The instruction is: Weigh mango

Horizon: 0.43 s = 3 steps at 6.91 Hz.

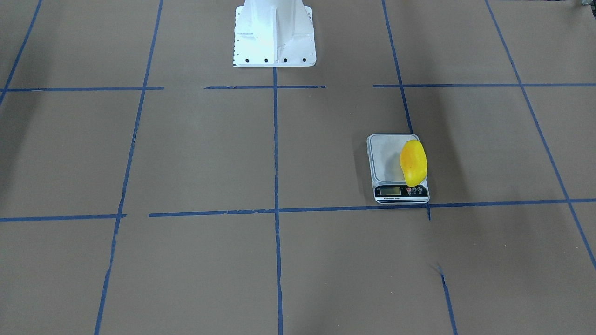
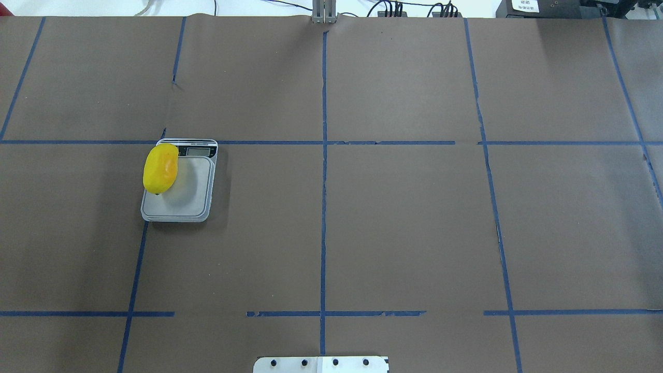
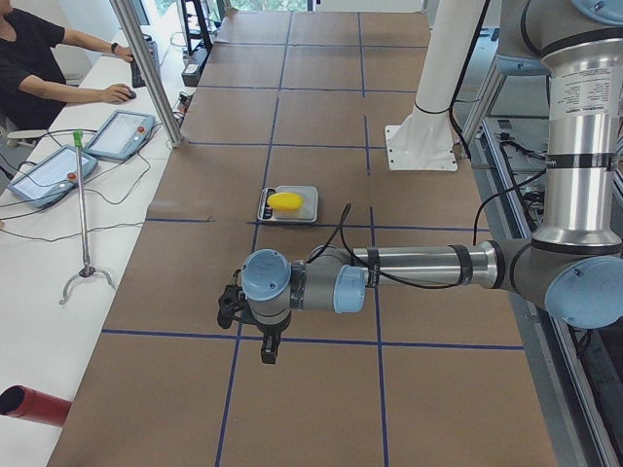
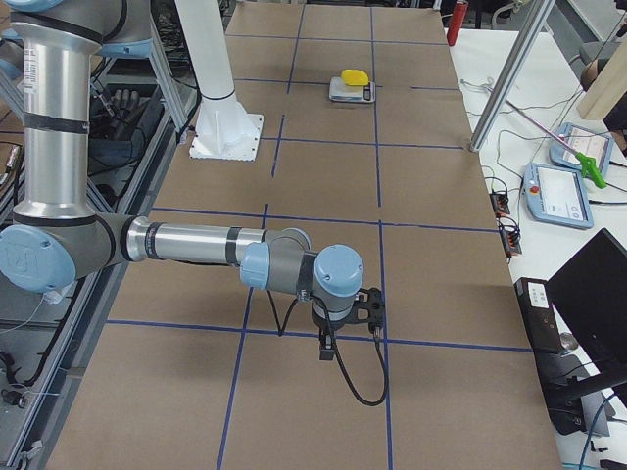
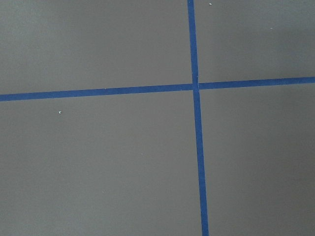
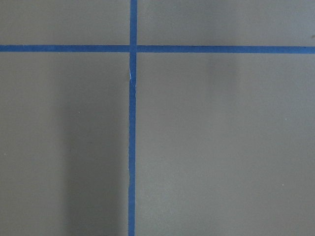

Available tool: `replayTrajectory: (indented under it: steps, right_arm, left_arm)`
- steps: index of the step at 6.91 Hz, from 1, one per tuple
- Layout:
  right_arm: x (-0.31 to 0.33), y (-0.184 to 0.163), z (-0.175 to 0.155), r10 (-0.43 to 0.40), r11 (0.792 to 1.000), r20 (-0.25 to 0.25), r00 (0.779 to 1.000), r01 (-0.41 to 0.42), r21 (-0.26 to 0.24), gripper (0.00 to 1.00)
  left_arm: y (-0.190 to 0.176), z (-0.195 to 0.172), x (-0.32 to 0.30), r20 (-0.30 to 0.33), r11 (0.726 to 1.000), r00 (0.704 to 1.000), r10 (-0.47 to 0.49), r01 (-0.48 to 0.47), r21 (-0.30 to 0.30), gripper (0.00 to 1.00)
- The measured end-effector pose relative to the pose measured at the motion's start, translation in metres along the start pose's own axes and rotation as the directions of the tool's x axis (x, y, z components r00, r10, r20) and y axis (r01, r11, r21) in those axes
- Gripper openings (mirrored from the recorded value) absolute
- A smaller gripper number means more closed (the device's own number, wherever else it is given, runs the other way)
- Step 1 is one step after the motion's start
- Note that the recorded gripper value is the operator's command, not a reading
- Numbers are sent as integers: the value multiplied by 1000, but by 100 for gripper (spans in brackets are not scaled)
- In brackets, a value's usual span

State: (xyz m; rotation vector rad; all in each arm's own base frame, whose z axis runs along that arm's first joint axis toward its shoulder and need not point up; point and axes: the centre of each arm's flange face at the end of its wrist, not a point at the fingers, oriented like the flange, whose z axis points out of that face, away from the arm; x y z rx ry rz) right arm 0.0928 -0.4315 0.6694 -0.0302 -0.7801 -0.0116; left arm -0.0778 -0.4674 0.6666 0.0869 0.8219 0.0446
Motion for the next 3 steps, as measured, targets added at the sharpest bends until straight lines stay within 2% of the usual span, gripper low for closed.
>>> replayTrajectory:
  steps: [3]
  right_arm:
    - [0, 0, 0, 0, 1000, 0, 1000, 0, 0, 100]
  left_arm:
    - [0, -1, 0, 4, 1000, 1000, 6, -6, 1, 100]
